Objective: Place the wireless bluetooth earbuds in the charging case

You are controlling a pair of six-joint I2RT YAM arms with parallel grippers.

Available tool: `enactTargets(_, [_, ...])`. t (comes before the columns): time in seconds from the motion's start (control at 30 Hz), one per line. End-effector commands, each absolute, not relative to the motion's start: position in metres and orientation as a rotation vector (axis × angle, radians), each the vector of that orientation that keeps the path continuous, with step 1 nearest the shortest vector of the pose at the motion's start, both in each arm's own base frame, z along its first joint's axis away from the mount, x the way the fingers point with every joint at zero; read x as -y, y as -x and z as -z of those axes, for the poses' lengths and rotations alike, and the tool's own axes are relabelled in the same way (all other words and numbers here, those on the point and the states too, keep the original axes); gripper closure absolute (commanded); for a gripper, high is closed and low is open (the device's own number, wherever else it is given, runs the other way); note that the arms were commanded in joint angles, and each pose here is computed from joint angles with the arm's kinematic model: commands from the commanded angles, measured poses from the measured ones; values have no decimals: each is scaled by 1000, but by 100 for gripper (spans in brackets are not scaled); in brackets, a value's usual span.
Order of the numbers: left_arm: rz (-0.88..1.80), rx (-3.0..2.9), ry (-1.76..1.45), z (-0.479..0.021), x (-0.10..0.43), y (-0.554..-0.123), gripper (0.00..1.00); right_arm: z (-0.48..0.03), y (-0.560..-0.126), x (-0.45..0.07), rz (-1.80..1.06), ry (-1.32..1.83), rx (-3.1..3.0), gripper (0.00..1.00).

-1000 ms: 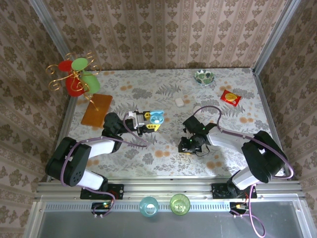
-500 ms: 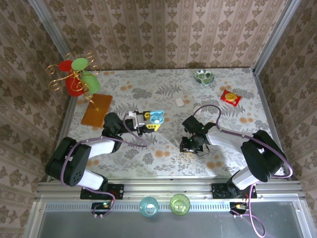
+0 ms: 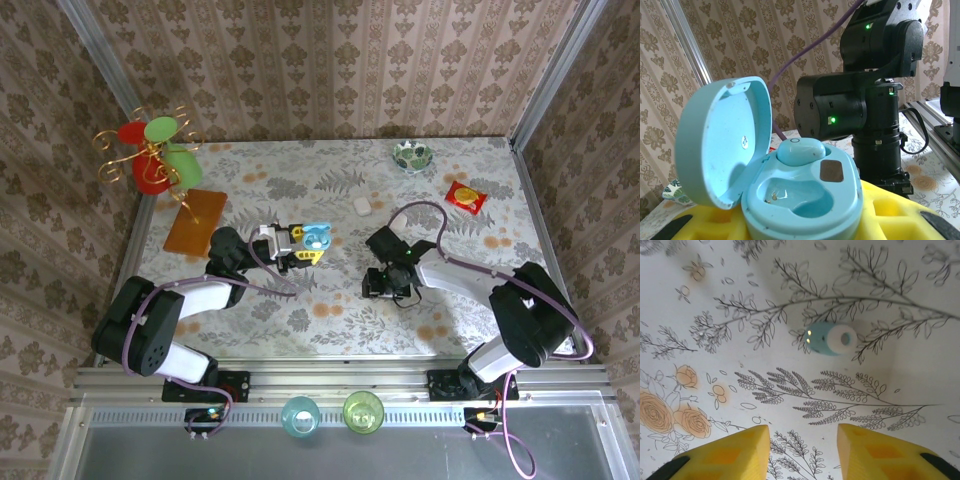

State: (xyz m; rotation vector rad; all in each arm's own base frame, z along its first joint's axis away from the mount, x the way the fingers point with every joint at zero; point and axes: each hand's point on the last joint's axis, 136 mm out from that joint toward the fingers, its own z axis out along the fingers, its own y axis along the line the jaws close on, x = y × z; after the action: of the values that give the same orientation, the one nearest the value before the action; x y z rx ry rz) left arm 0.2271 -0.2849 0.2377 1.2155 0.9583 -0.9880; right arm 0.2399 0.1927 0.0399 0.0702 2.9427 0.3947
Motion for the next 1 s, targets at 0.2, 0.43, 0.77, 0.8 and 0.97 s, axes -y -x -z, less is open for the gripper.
enactTargets(0.2, [958,-886,-1224,-253,283,-223,72,-58,-267,-183,-353,-85,-2867,53])
enactTargets(0.43, [958,-885,-1224,-254,282,-222,72,-47,-285,-200,-400,-72,-2867,53])
enactTargets(0.77, [951,-886,-1218,-255,280,-222,73,-33,-297,-207,-406,-31,-2910,60])
enactTargets(0.8, [952,-885,-1219,-255,280,-222,73,-30,-298,-205,-398,-31,-2914,60])
enactTargets(0.97, [955,-887,-1220,-255,281,-223,72,-39,-307,-207,-417,7,-2890,59])
